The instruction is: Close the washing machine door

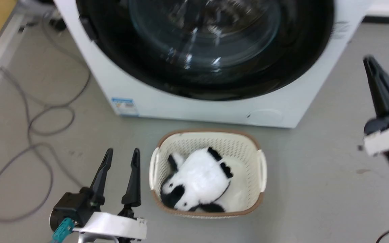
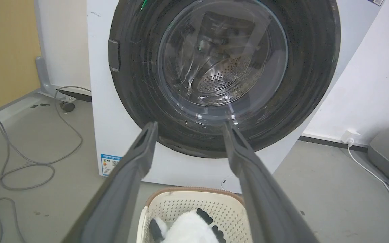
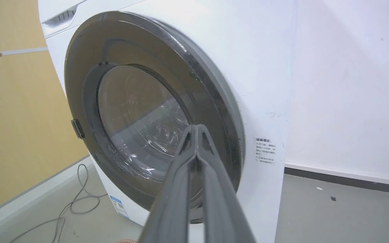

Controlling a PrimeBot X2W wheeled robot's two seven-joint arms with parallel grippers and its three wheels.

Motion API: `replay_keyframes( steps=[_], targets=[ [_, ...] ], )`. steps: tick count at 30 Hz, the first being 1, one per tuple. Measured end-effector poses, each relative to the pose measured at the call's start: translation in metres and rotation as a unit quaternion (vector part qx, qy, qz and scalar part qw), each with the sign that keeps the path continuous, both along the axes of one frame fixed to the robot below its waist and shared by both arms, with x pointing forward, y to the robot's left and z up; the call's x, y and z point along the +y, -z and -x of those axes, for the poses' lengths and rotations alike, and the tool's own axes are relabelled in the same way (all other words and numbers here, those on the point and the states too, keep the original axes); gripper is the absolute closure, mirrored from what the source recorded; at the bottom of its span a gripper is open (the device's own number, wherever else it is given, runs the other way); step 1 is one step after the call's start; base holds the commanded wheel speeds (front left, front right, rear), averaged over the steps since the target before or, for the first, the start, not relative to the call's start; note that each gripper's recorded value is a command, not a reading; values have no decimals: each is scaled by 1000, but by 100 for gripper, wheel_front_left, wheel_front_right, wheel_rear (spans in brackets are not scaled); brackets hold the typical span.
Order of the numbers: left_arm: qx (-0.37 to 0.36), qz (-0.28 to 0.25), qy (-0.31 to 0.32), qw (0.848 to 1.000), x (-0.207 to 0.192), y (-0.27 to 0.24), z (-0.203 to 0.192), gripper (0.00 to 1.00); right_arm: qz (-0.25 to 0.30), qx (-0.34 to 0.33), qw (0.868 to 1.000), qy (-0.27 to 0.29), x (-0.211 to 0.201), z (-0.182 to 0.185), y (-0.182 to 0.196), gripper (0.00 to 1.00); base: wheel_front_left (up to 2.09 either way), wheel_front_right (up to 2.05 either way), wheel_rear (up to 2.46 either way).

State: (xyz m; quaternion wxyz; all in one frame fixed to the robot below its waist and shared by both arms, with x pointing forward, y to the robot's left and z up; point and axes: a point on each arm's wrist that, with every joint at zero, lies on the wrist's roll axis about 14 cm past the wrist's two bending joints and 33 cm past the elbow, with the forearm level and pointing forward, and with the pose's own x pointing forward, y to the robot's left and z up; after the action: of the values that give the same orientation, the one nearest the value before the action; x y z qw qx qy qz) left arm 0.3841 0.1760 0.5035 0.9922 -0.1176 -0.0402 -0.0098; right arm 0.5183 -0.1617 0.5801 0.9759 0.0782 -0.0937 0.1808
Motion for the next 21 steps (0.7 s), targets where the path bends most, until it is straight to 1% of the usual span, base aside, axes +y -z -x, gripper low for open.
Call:
replay_keyframes(
  steps=[2,4,9,17,18,19,21],
  targets=[
    [-4,5,2,1000,-2,-3,2,0,-20,-7,999,25,-11,18,-3,100,0,0,0],
    [-7,6,5,1000,-3,-5,5,0,-30,-4,999,45,-18,38,4,100,0,0,0],
    [-10,-3,14,1000,-9,-7,11,0,-30,17,995,91,-29,84,30,100,0,0,0],
    [-9,-16,22,1000,-14,-7,22,0,-32,49,988,144,-35,140,60,100,0,0,0],
    [-8,-19,23,1000,-14,-6,23,0,-32,58,987,147,-35,146,66,70,0,0,0],
    [-7,-27,26,999,-16,-5,25,0,-30,68,986,147,-33,151,73,0,0,0,0],
    [-1,-47,32,998,-19,-1,28,0,-18,85,986,144,-29,161,84,0,0,0,0]
  ],
)
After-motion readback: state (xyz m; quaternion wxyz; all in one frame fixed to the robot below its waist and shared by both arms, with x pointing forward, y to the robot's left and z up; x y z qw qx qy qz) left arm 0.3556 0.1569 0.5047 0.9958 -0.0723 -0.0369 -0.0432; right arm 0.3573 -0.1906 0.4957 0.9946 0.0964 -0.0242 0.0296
